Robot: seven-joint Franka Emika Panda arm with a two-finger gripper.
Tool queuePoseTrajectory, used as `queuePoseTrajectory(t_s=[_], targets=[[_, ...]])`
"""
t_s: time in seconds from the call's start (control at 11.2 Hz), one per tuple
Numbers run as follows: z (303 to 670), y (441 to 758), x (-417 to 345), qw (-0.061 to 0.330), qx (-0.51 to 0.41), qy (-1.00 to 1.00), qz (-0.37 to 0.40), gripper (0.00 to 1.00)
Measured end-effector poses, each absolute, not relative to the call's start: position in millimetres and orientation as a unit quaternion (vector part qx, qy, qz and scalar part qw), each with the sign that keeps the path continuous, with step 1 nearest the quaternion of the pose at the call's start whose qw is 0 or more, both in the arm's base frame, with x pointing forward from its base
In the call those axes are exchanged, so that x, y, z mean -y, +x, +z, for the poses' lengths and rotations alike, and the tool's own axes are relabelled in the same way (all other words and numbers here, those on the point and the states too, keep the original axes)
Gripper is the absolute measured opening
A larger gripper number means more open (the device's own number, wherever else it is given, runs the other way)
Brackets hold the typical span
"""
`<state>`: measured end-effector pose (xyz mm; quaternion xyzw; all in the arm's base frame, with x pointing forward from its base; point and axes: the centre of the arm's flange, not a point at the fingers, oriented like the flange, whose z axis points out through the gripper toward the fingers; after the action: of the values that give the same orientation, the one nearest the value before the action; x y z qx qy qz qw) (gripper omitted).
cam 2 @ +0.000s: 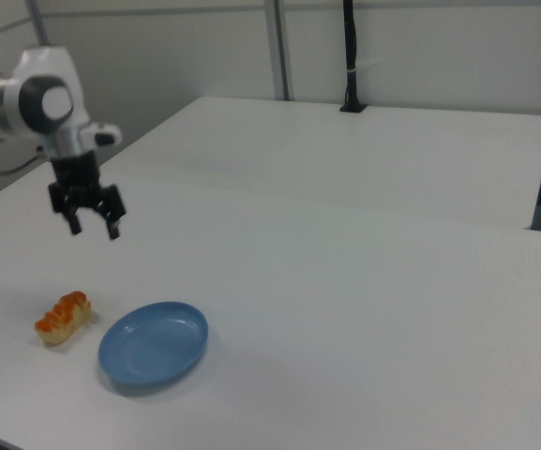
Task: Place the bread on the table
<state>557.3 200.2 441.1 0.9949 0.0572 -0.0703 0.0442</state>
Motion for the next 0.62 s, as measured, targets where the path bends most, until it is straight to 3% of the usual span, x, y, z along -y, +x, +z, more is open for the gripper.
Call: queuePoseTrajectory(t_s=[0.18, 0.36, 0.62], targets=[[517.9, 564.1, -115.6, 0.027, -0.036, 0.998, -0.041, 1.00], [568.3, 556.0, -28.9, 0.020, -0.016, 0.999, -0.021, 1.00], [573.3, 554.5, 12.9, 0.019, 0.013, 1.000, -0.019, 1.00]])
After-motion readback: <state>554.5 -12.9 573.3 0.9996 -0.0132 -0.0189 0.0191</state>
